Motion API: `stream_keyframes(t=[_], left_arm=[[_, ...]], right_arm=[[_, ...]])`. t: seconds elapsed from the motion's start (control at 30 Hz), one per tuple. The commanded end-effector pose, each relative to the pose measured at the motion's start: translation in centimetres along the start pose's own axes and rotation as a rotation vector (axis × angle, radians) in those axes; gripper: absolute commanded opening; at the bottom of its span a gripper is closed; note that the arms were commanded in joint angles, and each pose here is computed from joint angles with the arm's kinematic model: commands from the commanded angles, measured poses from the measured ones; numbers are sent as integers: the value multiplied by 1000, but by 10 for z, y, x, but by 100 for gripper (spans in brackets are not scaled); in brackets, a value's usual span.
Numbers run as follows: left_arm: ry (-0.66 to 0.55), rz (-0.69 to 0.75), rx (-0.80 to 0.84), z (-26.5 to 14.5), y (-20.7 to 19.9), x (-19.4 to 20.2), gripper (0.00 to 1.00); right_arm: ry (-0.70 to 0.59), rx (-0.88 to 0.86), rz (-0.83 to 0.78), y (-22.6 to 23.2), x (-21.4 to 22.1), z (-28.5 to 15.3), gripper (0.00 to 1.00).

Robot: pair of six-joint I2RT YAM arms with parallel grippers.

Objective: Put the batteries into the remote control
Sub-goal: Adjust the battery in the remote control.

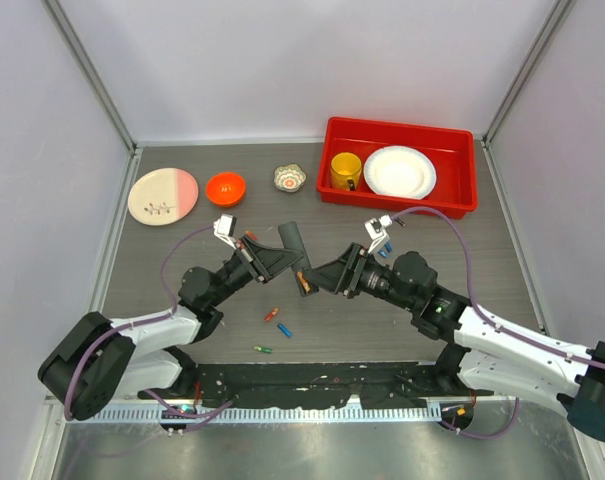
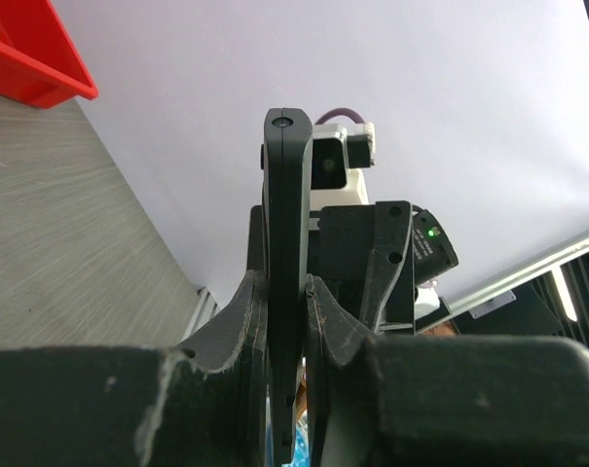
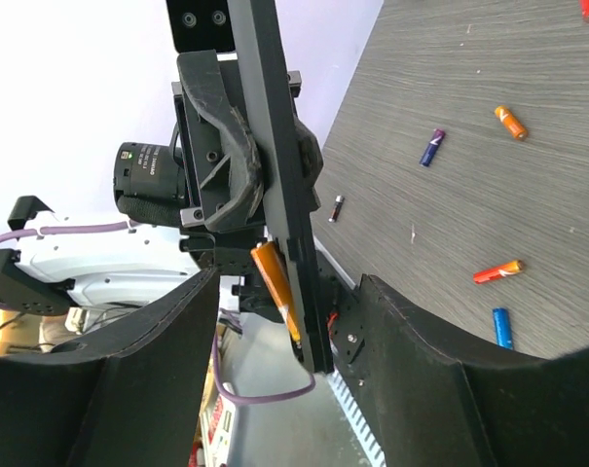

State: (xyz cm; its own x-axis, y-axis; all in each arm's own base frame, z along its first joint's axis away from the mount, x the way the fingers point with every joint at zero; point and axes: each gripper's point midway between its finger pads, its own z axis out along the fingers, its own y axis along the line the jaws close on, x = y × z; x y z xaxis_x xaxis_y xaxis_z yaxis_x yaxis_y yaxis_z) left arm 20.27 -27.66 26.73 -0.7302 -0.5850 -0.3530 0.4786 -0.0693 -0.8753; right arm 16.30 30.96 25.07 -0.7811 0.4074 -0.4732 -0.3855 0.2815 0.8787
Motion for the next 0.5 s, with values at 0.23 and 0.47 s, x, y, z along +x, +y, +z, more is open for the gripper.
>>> stream_keyframes(t=[0.23, 0.47], left_arm=[[-193, 150, 225, -4, -60, -35, 0], [-194, 149, 222, -5, -58, -35, 0]], right_arm=[[-32, -1, -67, 11, -12, -5, 64], [-20, 76, -101, -3, -13, 0, 60]])
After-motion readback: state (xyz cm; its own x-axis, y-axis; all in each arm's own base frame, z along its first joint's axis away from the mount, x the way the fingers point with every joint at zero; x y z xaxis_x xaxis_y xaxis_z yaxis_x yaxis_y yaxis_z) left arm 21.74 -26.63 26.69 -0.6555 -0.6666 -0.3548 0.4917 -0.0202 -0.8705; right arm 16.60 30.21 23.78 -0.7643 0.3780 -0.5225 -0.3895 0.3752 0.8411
